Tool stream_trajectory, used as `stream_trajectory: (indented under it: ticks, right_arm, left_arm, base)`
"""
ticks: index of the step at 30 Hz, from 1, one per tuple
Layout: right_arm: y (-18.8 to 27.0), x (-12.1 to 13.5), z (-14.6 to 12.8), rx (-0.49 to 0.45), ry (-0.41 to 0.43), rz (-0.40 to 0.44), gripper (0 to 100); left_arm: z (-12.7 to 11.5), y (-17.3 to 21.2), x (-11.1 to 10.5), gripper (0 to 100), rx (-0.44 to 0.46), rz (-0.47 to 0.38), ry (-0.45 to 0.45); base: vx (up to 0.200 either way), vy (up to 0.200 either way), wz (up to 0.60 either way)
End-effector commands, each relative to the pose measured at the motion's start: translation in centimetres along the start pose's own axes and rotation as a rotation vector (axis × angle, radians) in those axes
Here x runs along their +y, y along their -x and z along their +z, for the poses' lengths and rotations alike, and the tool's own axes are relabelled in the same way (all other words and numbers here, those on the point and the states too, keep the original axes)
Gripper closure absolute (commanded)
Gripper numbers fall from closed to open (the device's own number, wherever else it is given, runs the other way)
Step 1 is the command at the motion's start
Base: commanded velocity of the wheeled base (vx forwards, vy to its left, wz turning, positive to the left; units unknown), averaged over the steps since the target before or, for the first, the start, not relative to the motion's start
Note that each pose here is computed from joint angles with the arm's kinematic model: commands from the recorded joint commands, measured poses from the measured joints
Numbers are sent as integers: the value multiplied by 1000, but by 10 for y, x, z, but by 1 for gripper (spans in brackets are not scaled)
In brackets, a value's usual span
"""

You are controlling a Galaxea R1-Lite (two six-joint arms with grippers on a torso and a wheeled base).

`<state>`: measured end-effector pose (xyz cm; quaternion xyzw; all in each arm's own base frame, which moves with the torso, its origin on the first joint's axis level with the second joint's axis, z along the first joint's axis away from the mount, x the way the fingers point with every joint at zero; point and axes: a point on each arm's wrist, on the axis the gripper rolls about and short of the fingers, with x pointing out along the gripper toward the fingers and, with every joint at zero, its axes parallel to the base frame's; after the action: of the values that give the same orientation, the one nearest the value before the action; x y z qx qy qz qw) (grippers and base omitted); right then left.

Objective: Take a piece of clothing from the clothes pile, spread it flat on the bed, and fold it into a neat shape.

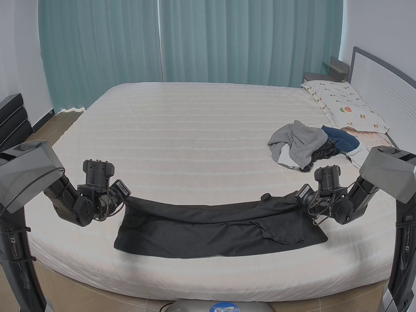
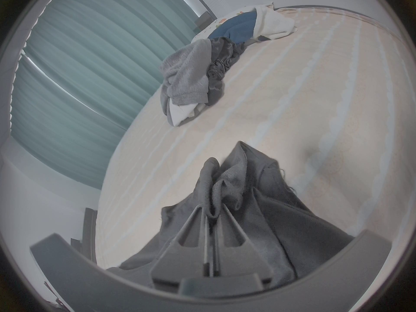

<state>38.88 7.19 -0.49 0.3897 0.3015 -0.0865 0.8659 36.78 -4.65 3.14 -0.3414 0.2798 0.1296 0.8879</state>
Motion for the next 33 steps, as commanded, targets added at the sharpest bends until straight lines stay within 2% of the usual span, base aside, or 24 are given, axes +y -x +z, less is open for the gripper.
stream_trajectory:
  ticks: [1, 4, 5, 6, 8, 11, 15, 19, 22, 33]
  right_arm:
    - [-4, 9, 6, -37, -38, 53, 100]
    - [-8, 15, 15, -91, -81, 114, 100]
    - [-8, 16, 23, -143, -116, 169, 100]
    - [-7, 17, 27, -169, -124, 197, 100]
    - [-7, 14, 32, -207, -132, 236, 100]
    - [-7, 5, 27, -194, -125, 214, 100]
    - [-5, -4, 17, -166, -92, 178, 100]
    - [1, -27, -2, -98, 62, 92, 100]
    - [0, -34, -9, -76, 103, 69, 100]
    - [-4, -44, -17, -43, 151, 32, 100]
  left_arm:
    - [7, -12, -3, 100, -29, -9, 18]
    - [20, -17, -9, 100, -75, -44, 99]
    - [28, -20, -11, 100, -116, -77, 174]
    - [31, -21, -11, 100, -130, -94, 203]
    - [35, -24, -8, 100, -166, -123, 228]
    - [31, -28, 0, 100, -180, -131, 228]
    - [22, -26, 7, 100, -151, -101, 174]
    - [-2, -25, 31, 100, -70, -16, -28]
    - [-14, -27, 41, 100, -31, 18, -119]
    - [-29, -20, 48, 100, 22, 45, -202]
  base:
    - [0, 0, 0]
    - [0, 0, 0]
    - [0, 0, 0]
    - [0, 0, 0]
    - [0, 0, 0]
    - [0, 0, 0]
    - [0, 0, 0]
    - [0, 0, 0]
    - [0, 0, 0]
    - [0, 0, 0]
